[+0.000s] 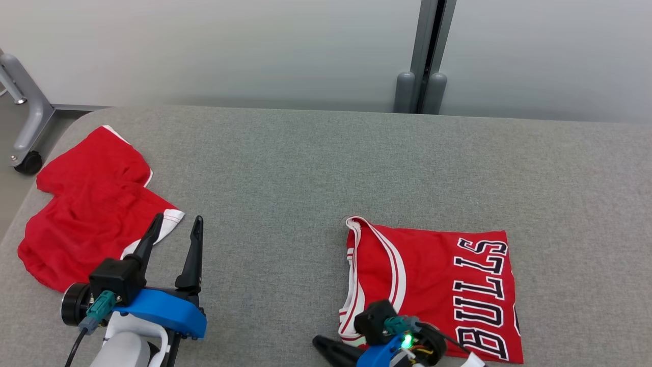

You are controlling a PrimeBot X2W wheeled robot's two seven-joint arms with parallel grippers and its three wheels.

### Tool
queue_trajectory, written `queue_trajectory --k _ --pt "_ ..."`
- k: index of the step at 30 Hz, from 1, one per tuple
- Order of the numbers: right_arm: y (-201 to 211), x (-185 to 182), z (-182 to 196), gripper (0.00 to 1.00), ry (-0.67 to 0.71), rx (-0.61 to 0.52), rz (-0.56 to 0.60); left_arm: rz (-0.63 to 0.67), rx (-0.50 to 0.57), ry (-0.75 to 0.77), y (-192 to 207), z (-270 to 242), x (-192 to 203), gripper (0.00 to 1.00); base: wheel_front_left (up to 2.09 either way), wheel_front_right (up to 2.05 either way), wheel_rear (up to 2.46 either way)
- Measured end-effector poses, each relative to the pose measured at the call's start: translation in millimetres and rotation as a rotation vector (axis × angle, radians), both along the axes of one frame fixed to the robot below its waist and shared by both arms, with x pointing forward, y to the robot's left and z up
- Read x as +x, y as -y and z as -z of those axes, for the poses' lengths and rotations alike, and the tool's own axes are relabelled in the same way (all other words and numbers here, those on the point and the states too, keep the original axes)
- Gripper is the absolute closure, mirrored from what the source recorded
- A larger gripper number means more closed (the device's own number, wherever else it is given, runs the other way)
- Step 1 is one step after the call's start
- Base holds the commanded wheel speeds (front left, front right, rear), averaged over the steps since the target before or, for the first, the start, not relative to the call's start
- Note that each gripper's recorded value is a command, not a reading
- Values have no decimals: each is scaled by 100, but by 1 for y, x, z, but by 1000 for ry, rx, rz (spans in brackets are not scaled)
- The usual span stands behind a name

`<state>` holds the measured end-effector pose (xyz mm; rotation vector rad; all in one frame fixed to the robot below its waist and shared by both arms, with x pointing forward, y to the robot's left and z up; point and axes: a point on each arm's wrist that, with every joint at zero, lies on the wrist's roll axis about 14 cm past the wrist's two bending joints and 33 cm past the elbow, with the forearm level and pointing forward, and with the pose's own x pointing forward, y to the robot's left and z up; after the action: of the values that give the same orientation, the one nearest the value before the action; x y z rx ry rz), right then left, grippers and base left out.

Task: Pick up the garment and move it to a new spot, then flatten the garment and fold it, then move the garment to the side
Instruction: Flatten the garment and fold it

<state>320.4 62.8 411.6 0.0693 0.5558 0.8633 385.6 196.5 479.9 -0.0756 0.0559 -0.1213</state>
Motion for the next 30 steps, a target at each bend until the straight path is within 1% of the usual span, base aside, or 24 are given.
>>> queue_trajectory --k 2,4,6,8,9,10,11,14,18,23,26,30 --pt "-10 -9 0 100 -21 19 -37 -2 0 -1 0 0 0 0 0 0 0" --pt "-15 -10 -5 100 -31 54 -41 -5 -5 -2 -1 1 0 0 0 0 0" --pt "-18 -4 -15 100 -18 100 -26 -5 -4 -1 0 0 1 0 0 0 0" --pt "-18 7 -32 100 14 175 15 -3 -5 3 1 -1 2 0 0 0 0" --pt "-16 14 -41 69 42 210 37 -3 -4 6 1 -2 2 0 0 0 0" --pt "-14 22 -52 2 74 250 65 -4 -4 7 1 -2 2 0 0 0 0" --pt "-8 31 -62 0 103 289 106 -6 -5 8 1 -3 2 0 0 0 0" --pt "21 57 -91 0 233 363 226 -5 -8 18 3 -6 3 0 0 0 0" --pt "88 85 -117 0 410 369 416 -7 -12 31 5 -9 3 0 0 0 0" --pt "176 91 -133 0 567 291 654 1 -18 41 10 -12 0 0 0 0 0" --pt "216 85 -134 0 609 199 751 2 -24 48 12 -14 -1 0 0 0 0" --pt "246 76 -135 0 610 120 824 6 -25 48 15 -13 -3 0 0 0 0"
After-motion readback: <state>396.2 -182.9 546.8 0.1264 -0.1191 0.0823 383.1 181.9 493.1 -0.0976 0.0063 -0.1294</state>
